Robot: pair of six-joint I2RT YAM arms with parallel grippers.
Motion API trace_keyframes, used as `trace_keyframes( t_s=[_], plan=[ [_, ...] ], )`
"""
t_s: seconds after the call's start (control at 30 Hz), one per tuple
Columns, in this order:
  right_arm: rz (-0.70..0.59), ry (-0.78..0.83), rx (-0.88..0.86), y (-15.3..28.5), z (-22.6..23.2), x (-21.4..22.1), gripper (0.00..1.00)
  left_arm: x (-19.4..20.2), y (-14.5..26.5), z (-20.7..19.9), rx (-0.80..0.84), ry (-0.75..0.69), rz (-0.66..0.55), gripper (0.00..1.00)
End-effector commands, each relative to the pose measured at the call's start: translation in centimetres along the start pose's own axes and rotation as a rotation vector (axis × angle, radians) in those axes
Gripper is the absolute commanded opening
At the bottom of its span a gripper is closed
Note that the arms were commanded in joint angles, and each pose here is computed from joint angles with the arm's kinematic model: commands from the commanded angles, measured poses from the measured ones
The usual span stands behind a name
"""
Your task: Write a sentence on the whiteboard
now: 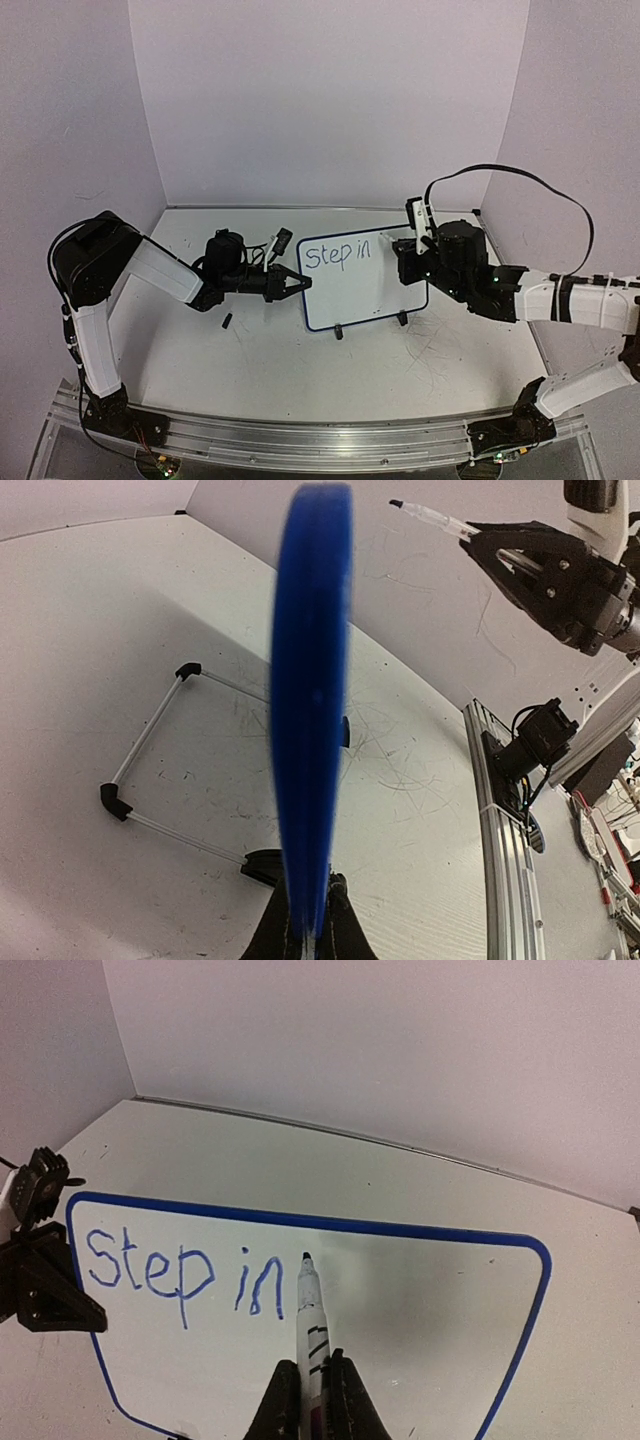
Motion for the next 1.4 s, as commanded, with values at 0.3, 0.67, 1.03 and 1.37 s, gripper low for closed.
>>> trace_keyframes(
  t_s=[0.3,0.67,1.03,1.37],
  plan=[
    [-0.050,0.016,-0.034,-1.1,0.7,-1.6,0.00,1.4,0.5,1.6,-0.088,0.028,0.060,0.00],
    [-0.045,0.023,-0.035,-2.0,1.1,-1.7,0.00,1.5,0.6,1.6,-0.089,0.028,0.062,0.00],
    [-0.041,0.022,0.008,-2.6,0.6,-1.5,0.00,1.5,0.6,1.6,-0.088,0.026,0.062,0.00],
    [-0.002,0.032,0.035,-2.7,0.1,-0.1,0.00,1.5,0.6,1.6,-0.089,0.025,0.062,0.00]
  ],
)
Point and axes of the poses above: each gripper's point midway between its finger pads, its own y axis back along the fingers, its own z axis along the line the jaws close on, x = y × z, the point moved 1 cm from there along y, back along the fingers, and after that the axes turned 6 degrees about -y, right-handed, at the moved point
